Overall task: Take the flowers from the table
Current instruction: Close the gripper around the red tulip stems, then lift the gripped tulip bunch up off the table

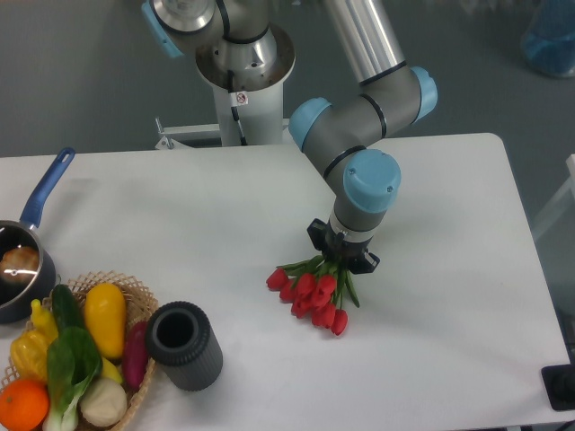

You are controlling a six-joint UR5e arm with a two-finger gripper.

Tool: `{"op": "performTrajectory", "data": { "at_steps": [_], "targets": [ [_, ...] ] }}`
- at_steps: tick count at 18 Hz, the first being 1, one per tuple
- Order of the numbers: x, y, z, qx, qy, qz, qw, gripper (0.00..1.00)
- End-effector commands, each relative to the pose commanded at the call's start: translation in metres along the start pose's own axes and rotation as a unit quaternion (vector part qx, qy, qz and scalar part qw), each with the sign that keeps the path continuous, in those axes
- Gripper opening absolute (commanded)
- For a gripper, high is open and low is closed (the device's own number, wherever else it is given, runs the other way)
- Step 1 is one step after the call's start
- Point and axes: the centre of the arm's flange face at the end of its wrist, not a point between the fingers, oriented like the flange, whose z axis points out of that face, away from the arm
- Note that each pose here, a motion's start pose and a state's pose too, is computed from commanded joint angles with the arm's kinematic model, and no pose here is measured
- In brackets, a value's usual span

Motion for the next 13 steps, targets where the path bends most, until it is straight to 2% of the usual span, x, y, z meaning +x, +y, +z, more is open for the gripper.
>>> {"op": "performTrajectory", "data": {
  "at_steps": [6,8,13],
  "targets": [
    [-0.001,-0.001,-0.015,0.005,-0.012,0.004,0.9999,0.33],
    [-0.001,-0.001,-0.023,0.007,-0.019,0.004,0.9998,0.28],
    [-0.007,-0.003,-0.055,0.026,-0.041,0.003,0.9988,0.28]
  ]
}}
